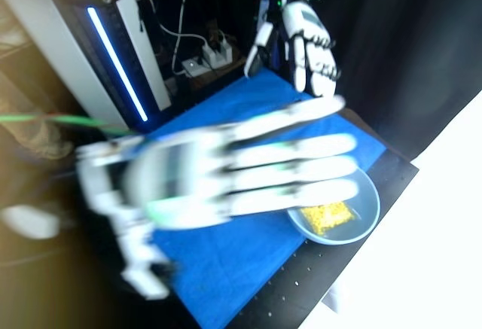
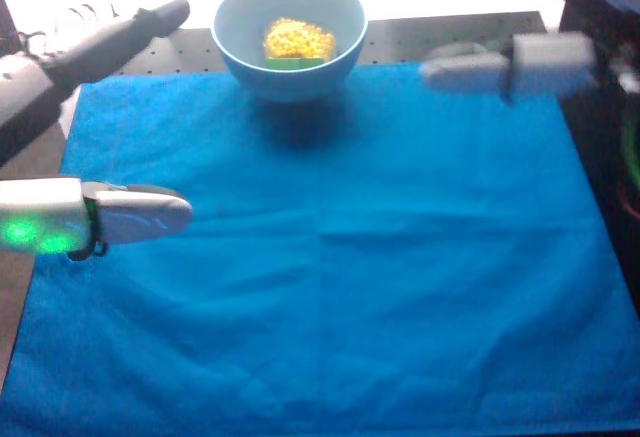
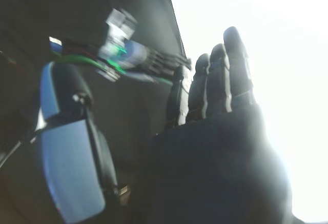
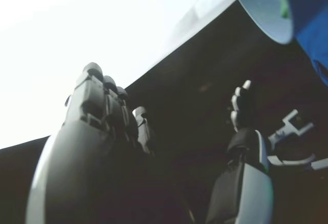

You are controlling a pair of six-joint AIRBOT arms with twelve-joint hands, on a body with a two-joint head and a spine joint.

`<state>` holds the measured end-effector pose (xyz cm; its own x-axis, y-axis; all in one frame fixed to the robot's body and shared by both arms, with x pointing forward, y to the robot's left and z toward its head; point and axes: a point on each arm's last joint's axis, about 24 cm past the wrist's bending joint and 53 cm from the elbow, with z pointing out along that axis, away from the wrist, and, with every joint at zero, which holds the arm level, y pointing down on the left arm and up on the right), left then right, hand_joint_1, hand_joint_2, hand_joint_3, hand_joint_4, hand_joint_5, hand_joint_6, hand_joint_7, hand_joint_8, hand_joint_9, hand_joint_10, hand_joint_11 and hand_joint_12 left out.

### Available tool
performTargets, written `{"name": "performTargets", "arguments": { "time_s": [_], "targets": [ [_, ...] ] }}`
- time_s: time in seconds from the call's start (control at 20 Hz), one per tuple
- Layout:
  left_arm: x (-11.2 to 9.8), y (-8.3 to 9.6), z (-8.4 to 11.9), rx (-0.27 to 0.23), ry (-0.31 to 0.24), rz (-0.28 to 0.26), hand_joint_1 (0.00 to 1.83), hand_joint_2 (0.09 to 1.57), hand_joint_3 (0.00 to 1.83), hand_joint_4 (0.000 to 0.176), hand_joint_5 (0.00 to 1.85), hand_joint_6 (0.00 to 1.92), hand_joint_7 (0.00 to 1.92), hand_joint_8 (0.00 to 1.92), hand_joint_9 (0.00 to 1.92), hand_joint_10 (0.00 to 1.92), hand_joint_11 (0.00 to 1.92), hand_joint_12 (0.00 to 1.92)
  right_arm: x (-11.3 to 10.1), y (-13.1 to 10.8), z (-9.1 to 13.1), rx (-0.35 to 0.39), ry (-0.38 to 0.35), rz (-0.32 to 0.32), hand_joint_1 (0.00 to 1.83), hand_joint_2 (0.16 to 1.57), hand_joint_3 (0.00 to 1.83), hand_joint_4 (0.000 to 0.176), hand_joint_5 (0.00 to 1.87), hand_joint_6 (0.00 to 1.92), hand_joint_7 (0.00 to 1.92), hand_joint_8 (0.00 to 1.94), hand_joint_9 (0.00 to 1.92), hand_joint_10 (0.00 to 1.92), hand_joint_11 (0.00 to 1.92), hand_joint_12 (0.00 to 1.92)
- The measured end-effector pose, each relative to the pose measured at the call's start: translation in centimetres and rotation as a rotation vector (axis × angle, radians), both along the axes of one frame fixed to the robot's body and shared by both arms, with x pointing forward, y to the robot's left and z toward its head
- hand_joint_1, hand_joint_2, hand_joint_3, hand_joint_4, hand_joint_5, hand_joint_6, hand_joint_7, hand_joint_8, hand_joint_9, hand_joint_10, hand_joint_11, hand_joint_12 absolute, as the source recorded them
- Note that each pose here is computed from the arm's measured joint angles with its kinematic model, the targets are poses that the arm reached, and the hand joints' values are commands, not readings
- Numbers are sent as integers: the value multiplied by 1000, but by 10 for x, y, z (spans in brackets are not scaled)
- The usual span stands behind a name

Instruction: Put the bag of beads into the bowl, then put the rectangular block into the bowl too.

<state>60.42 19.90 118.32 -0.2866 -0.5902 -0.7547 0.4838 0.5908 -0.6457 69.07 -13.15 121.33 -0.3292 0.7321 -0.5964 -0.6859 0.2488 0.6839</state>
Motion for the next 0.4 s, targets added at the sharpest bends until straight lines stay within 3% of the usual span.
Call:
{"name": "performTargets", "arguments": {
  "time_s": [0.05, 0.1, 0.15, 0.2, 0.35, 0.4],
  "targets": [
    [-4, 7, 4, -13, -14, 22, 624, 905, 5, 110, 8, 1, 0, 0, 1, 0, 0, 22, -12, -13, -7, 19, 24, -6, 802, 814, 0, 176, 0, 0, 4, 2, 0, 0, 0, 0],
    [-7, 17, 8, -26, -27, 54, 624, 910, 7, 104, 5, 1, 0, 0, 1, 0, 0, 4, -23, -26, -13, 38, 48, -17, 794, 805, 0, 176, 0, 0, 6, 2, 0, 0, 0, 0],
    [-10, 25, 10, -40, -34, 80, 624, 912, 7, 103, 5, 1, 0, 0, 1, 0, 0, 0, -32, -38, -16, 63, 66, -32, 793, 802, 0, 176, 0, 0, 6, 2, 0, 0, 0, 0],
    [-15, 31, 7, -46, -30, 99, 616, 907, 5, 129, 9, 3, 0, 0, 0, 0, 0, 0, -41, -50, -19, 87, 79, -51, 783, 820, 0, 176, 0, 0, 0, 0, 0, 0, 0, 0],
    [-22, 37, -1, -51, -11, 122, 603, 905, 2, 108, 37, 11, 0, 0, 0, 0, 25, 12, -55, -78, -37, 116, 130, -112, 803, 860, 12, 176, 0, 0, 0, 0, 0, 0, 0, 0],
    [-22, 38, 1, -54, -17, 123, 604, 909, 4, 127, 38, 10, 0, 0, 0, 0, 4, 2, -56, -81, -41, 110, 145, -120, 800, 854, 8, 176, 0, 0, 0, 0, 0, 0, 0, 0]
  ]
}}
